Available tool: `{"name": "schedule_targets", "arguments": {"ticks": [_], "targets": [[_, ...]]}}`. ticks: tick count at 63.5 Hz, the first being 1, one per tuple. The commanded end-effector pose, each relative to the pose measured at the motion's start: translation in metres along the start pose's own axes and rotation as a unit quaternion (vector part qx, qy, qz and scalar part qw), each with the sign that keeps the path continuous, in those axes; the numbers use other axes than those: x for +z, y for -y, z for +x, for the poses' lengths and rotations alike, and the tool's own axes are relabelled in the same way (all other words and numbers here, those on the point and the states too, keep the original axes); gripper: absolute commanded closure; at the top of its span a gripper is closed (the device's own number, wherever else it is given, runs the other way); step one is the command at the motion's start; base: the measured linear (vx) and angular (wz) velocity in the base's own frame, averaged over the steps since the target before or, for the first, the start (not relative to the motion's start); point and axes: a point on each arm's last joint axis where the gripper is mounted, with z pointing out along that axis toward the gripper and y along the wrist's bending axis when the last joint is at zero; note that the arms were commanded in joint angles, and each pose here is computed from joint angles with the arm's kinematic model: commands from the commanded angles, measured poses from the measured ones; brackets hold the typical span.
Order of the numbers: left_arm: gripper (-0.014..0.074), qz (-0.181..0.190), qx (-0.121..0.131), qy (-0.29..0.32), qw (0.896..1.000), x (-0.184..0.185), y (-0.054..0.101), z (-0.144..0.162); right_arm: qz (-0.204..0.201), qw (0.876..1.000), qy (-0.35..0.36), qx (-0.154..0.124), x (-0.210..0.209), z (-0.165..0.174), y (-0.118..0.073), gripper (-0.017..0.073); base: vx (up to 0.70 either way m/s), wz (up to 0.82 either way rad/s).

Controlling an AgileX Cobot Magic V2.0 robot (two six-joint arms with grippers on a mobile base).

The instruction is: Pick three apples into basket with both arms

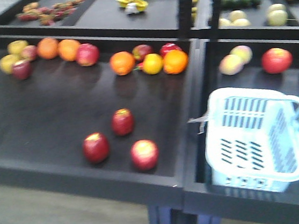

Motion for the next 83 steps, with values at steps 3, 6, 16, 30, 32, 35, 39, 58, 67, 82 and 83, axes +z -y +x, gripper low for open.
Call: {"name": "schedule_targets", "arguments": {"ticks": [3, 6, 16, 30, 32, 35, 39, 58, 67, 82, 83], "targets": [[0.0600, 0.005, -0.005, 0.035, 0.999, -0.0005, 0.0006, -0.0002, -0.001, 0.999, 0.035, -0.004, -0.0006, -0.0026, -0.0002, 0.0568, 0.13, -0.49], [0.0600, 0.005, -0.005, 0.035, 0.999, -0.0005, 0.0006, -0.0002, -0.001, 0.999, 0.035, -0.004, -0.0006, -0.0026, -0.0002, 0.0568, 0.12, -0.48], [0.0600, 0.005, -0.005, 0.035, 0.999, -0.0005, 0.0006, -0.0002, -0.001, 0.999, 0.035, -0.004, -0.0006, -0.0026, -0.0002, 0.0568, 0.11, -0.44], [0.0600, 0.005, -0.005, 0.035, 0.999, -0.0005, 0.0006, -0.0002, -0.001, 0.999, 0.035, -0.004, -0.0006, -0.0026, -0.0002, 0.0568, 0.09, -0.33], [0.0600, 0.005, -0.005, 0.035, 0.999, -0.0005, 0.0006, -0.0002, -0.001, 0.999, 0.035, -0.004, -0.0006, -0.0026, -0.0002, 0.0568, 0.07, -0.27], [0.0600, 0.005, -0.005, 0.035, 0.999, -0.0005, 0.0006, -0.0002, -0.001, 0.999, 0.035, -0.004, -0.0006, -0.0026, -0.0002, 0.0568, 0.07, -0.26], [0.0600, 0.005, -0.005, 0.035, 0.999, -0.0005, 0.0006, -0.0002, -0.001, 0.999, 0.035, -0.004, -0.0006, -0.0026, -0.0002, 0.0568, 0.06, -0.25], [0.0600, 0.005, -0.005, 0.035, 0.999, -0.0005, 0.0006, -0.0002, -0.001, 0.999, 0.035, -0.004, -0.0005, -0.0025, -0.0002, 0.0568, 0.06, -0.16], [0.0600, 0.005, -0.005, 0.035, 0.999, -0.0005, 0.0006, -0.0002, -0.001, 0.999, 0.035, -0.004, -0.0005, -0.0025, -0.0002, 0.0568, 0.06, -0.08], [0.0600, 0.005, -0.005, 0.035, 0.999, -0.0005, 0.0006, -0.0002, -0.001, 0.999, 0.035, -0.004, -0.0005, -0.0025, -0.0002, 0.0568, 0.06, -0.05], [0.0600, 0.005, -0.005, 0.035, 0.999, -0.0005, 0.0006, -0.0002, -0.001, 0.999, 0.035, -0.004, -0.0005, -0.0025, -0.0002, 0.0568, 0.07, -0.03]]}}
